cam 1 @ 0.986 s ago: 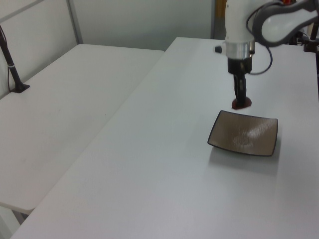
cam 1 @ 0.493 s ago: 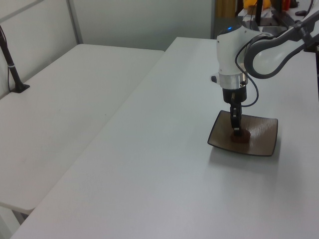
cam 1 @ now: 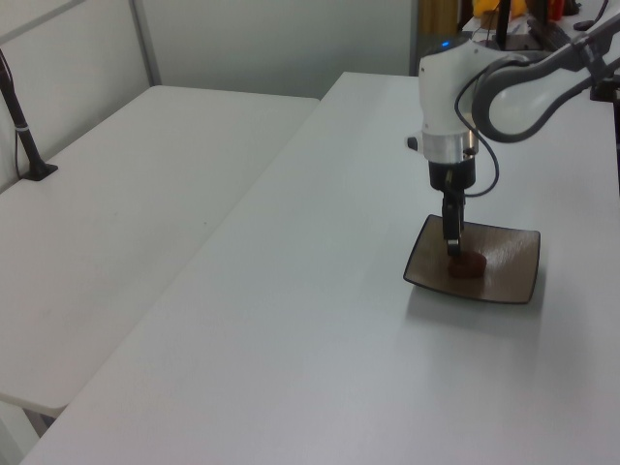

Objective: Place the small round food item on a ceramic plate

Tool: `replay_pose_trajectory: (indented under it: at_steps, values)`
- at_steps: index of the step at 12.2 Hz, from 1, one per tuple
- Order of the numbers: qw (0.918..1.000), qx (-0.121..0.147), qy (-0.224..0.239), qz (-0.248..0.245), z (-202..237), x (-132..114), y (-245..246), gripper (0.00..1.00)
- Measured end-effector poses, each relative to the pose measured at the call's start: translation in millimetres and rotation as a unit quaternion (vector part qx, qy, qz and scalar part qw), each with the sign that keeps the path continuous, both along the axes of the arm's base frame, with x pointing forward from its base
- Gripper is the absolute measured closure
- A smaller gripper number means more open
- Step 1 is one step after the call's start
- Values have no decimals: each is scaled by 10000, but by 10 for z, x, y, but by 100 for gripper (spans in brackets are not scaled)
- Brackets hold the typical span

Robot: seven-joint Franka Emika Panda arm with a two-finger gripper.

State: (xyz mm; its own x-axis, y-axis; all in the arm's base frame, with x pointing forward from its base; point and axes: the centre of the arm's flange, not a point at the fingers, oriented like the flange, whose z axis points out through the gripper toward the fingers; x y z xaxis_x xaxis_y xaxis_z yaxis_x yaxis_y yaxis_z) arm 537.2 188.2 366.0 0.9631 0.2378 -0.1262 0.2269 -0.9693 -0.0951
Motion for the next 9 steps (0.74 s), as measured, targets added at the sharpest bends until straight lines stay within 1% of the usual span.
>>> replay_pose_trajectory:
  at_steps: [2, 4, 5, 6, 7, 8, 9]
  values:
    - [9999, 3, -42, -101, 378, 78, -129, 0]
    - [9989, 29, -370, -281, 823, 101, -341, 0]
    - [9981, -141, -516, -309, 1025, 72, -497, 0]
    - [9966, -480, -599, -288, 1201, 19, -691, 0]
    - [9942, -741, -667, -410, 1329, -3, -883, 0]
    - [9909, -841, -754, -727, 1439, 36, -1099, 0]
    - [9881, -848, -819, -990, 1512, 81, -1246, 0]
